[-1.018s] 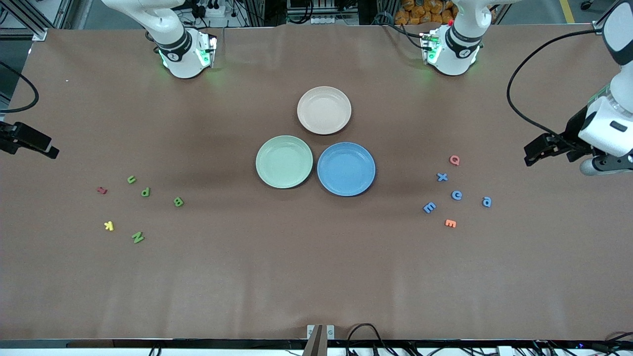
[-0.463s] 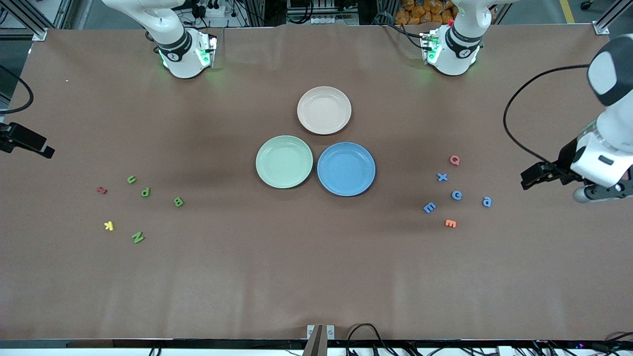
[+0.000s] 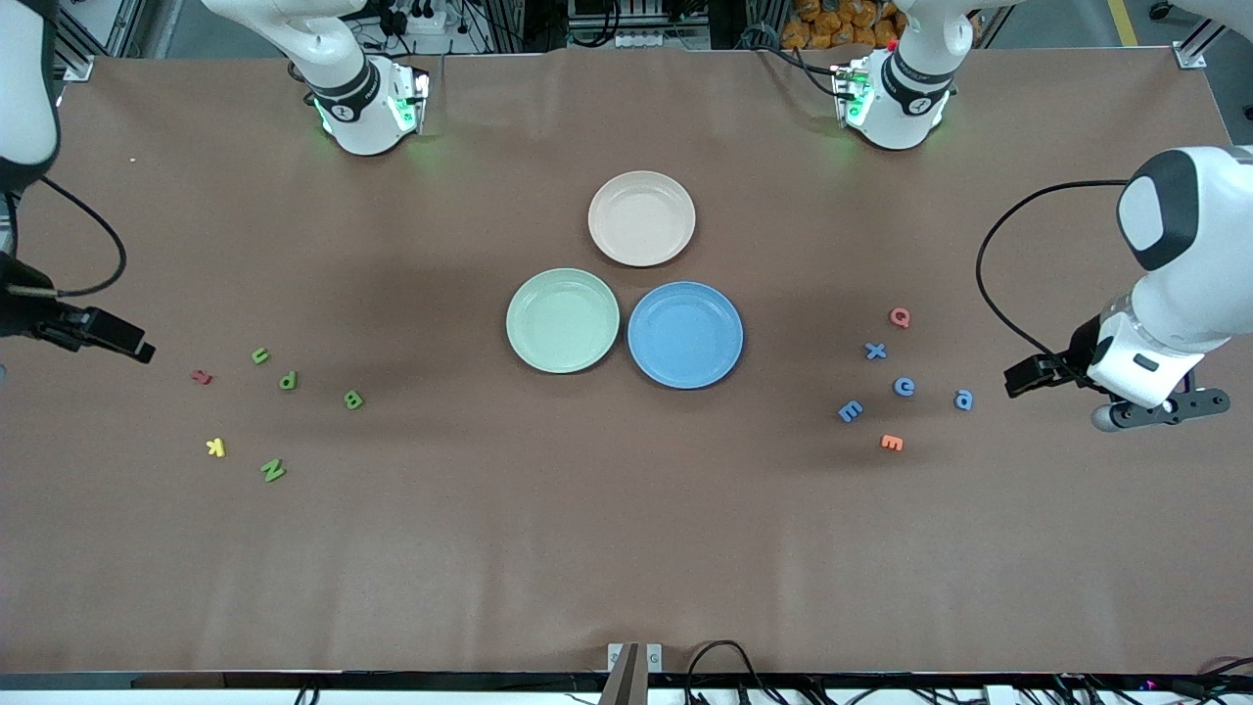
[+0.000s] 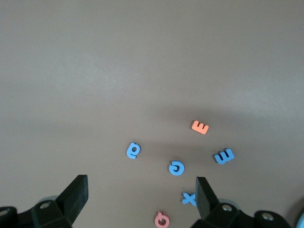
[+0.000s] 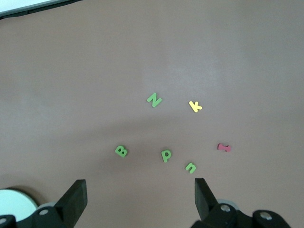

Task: Sort letters by color into matching plates
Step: 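Reach the right gripper toward the green N while the left gripper reaches blue letters, then lower the right gripper and grasp the green N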

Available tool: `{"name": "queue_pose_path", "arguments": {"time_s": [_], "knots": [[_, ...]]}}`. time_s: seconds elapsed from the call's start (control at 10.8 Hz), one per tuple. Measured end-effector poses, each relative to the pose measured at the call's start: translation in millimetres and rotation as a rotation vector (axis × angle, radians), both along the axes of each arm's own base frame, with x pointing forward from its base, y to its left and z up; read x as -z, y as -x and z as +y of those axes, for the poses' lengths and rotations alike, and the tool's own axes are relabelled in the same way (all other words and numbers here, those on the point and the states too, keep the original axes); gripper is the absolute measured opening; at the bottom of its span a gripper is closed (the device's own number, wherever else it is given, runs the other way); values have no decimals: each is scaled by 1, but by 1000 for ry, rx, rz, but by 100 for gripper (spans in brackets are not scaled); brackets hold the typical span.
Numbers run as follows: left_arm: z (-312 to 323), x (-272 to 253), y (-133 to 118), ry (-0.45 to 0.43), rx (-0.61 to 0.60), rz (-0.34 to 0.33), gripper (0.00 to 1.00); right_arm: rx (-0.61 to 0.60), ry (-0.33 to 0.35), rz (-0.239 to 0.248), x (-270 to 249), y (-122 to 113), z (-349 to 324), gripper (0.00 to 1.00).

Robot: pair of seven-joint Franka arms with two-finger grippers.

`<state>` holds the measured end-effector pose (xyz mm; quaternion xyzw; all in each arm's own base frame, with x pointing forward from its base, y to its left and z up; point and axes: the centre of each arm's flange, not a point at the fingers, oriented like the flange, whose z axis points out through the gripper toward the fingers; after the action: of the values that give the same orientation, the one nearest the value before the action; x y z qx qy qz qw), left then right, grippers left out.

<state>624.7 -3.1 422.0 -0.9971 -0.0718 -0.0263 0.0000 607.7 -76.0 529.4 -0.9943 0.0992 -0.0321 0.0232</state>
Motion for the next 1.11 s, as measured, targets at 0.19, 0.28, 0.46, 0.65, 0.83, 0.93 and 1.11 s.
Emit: {"name": "queue_pose_path", "arguments": {"time_s": [0.19,0.28,0.46,0.65,0.83,0.93,1.11], "knots": [[2,28,1,-10,32,-19,100,23,-34,-2,29,-13,-7,100],[7,44,4,-26,70,-24,100,33,-46,-6,45,-20,-12,100],[33,72,9,-35,124,-20,100,46,-41,-9,85,-36,-18,100],[44,94,15,-33,155,-12,100,50,-23,-6,134,-52,-18,100],[40,112,17,-27,180,8,100,53,-7,-11,175,-63,-18,100],[37,120,17,-25,192,13,100,51,-3,-15,191,-67,-16,100],[31,129,17,-25,275,11,100,43,4,-28,225,-74,-9,100]]}}
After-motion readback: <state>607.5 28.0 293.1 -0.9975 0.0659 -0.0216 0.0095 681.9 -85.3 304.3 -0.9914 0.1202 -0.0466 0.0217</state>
